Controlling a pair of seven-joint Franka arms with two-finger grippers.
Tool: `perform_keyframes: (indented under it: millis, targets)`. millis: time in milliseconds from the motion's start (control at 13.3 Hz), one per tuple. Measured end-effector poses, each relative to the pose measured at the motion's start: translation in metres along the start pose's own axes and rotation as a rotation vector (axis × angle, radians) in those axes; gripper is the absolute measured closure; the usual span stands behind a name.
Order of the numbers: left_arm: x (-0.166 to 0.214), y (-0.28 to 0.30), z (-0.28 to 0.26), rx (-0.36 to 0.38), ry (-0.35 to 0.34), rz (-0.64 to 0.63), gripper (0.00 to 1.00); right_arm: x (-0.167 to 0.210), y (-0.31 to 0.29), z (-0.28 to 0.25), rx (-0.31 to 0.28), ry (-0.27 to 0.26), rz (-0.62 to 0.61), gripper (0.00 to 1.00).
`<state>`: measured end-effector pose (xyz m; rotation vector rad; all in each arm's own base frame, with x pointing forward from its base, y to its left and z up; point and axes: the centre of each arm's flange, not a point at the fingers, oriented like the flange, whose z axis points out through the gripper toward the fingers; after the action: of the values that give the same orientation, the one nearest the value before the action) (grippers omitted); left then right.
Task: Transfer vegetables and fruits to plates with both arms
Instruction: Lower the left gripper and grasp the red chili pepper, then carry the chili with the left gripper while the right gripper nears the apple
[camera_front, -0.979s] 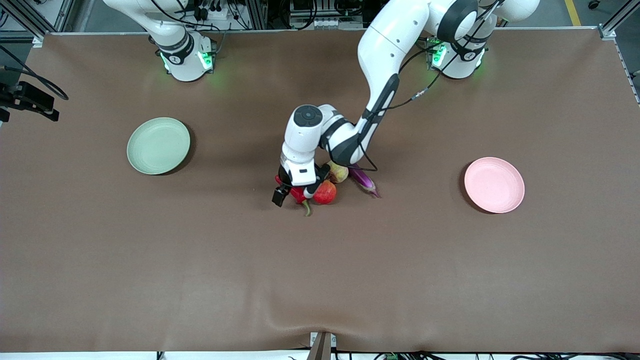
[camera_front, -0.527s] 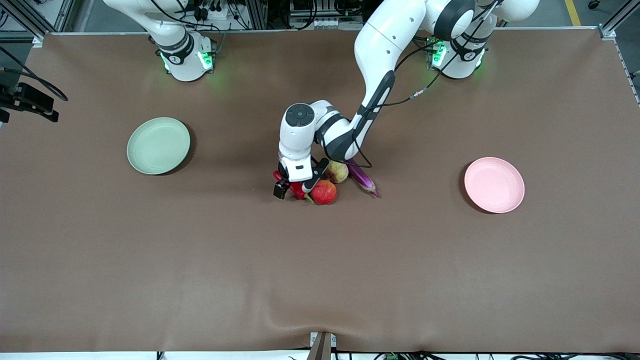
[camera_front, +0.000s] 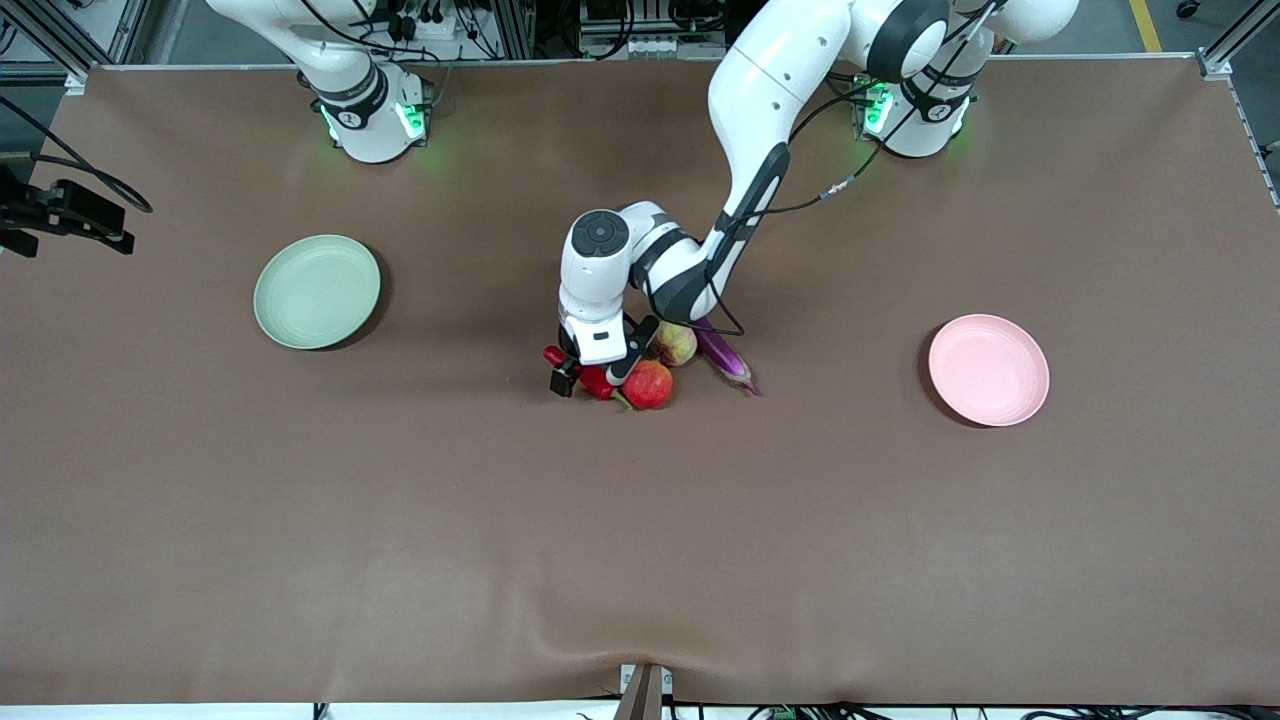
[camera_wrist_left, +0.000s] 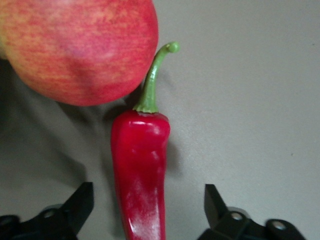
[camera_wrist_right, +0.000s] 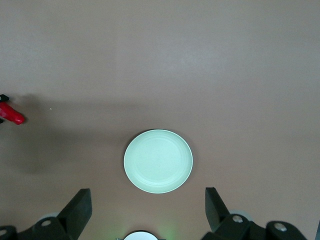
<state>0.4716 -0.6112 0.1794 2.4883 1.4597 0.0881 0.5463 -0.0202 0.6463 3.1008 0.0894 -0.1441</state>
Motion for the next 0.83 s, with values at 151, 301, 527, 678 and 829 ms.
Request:
perform_keyframes:
  millis: [151, 301, 527, 678, 829]
  targets:
    - [0.001, -0.002, 0.002, 0.016, 0.004, -0.003, 0.16, 0.001, -0.006, 0.0, -0.001, 0.0, -0.01, 0.0]
    - [0.002, -0.006, 0.005, 0.062, 0.022, -0.003, 0.41, 0.002, -0.006, 0.001, 0.0, -0.003, -0.011, 0.0]
    - [0.0, -0.007, -0.001, 0.102, 0.037, 0.0, 0.66, 0.007, -0.008, 0.01, 0.002, -0.019, -0.016, 0.0]
    - [0.003, 0.003, -0.02, 0.108, 0.045, -0.007, 0.66, 0.028, -0.015, 0.047, 0.007, -0.088, -0.032, 0.0]
    - [0.019, 0.025, -0.061, 0.091, 0.06, -0.037, 0.66, 0.051, -0.021, 0.085, 0.011, -0.149, -0.045, 0.0]
